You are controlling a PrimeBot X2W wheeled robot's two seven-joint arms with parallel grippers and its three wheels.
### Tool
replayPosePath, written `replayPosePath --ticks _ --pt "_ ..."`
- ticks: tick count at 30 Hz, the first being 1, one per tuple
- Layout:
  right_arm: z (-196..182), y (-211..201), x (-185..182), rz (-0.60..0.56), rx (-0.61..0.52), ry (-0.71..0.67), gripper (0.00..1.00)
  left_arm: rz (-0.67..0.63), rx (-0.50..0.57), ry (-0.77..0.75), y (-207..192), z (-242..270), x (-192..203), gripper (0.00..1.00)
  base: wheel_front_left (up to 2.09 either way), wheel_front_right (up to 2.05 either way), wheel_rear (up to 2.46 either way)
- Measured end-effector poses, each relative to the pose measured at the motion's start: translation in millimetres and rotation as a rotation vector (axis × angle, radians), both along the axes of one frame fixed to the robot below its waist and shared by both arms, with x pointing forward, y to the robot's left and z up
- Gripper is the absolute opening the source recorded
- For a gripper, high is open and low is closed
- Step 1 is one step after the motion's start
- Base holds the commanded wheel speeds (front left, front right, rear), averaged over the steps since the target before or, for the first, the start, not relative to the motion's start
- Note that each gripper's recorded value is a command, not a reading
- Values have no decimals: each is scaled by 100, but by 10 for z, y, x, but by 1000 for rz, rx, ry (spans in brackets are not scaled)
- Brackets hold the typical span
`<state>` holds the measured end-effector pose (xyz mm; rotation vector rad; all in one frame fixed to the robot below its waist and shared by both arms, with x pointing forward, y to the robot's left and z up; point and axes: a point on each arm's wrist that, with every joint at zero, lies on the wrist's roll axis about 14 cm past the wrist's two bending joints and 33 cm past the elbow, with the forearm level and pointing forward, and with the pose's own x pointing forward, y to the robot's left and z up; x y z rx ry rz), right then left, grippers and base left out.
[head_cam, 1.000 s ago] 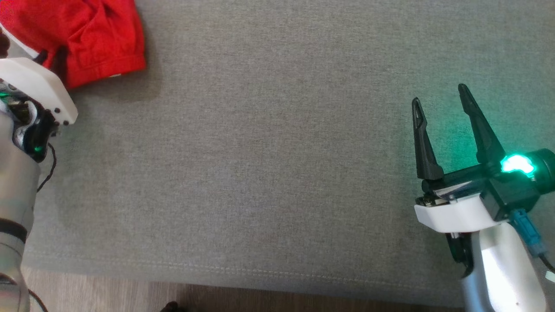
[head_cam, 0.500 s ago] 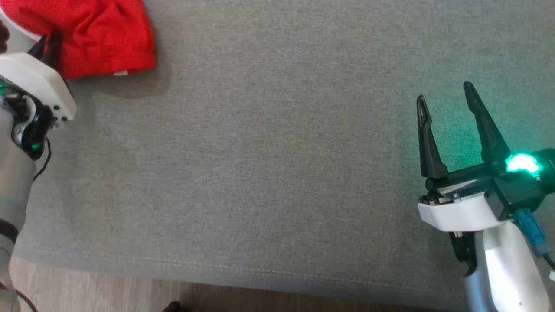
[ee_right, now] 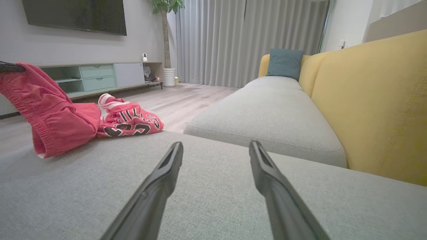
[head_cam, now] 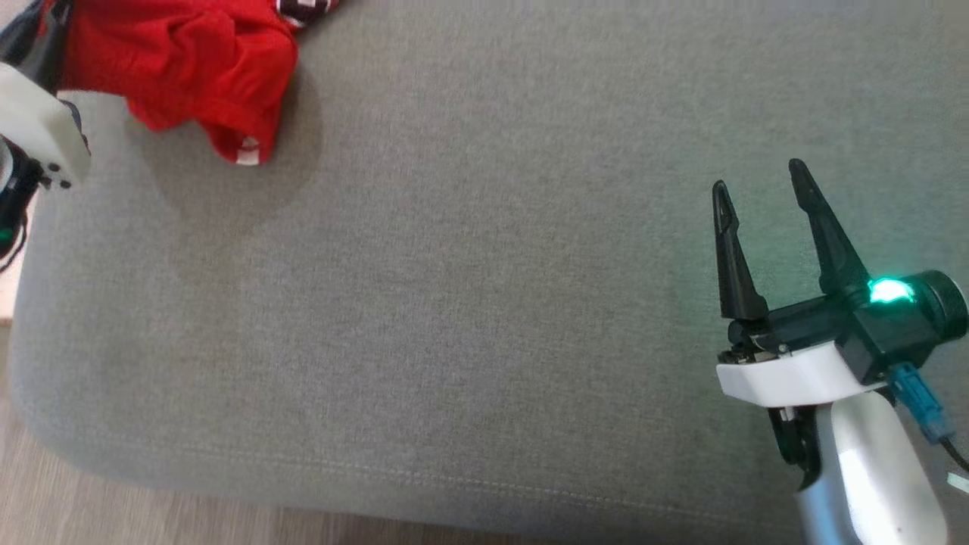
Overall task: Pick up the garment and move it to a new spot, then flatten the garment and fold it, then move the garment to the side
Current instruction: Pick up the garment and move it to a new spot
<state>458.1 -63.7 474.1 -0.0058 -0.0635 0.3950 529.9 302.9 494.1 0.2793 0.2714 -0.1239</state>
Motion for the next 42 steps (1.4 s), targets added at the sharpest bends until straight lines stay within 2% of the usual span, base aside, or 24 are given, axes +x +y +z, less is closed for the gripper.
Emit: replayPosePath --ticks 7,8,14,15,17,21,26,28,31,37,42 --pt "356 -194 -136 -53 34 -62 100 -236 74 -168 -619 758 55 0 0 0 0" --pt "356 -194 -136 -53 34 -62 100 -236 74 -168 -619 758 55 0 0 0 0" --pt "565 -490 -318 -133 51 -99 100 -505 87 -297 -1540 1302 -29 0 0 0 0" --pt "604 -616 -396 -168 57 -104 100 -601 79 -331 -1881 1434 -108 0 0 0 0" --pt "661 -734 -462 -200 65 -115 100 -698 71 -354 -2223 1525 -210 0 0 0 0" --pt "744 -956 -591 -263 84 -131 100 -879 24 -395 -2876 1641 -423 0 0 0 0" --pt "762 -1258 -698 -352 92 -136 100 -1045 -152 -440 -3608 1703 -645 0 0 0 0" --pt "729 -1344 -697 -378 94 -125 100 -1066 -234 -409 -3796 1563 -663 0 0 0 0" --pt "697 -1430 -686 -403 97 -115 100 -1028 -281 -275 -3859 996 -551 0 0 0 0" --pt "616 -1561 -659 -442 88 -91 100 -864 -247 36 -3635 -349 -374 0 0 0 0" --pt "543 -1604 -649 -456 79 -70 100 -760 -211 146 -3455 -870 -320 0 0 0 0"
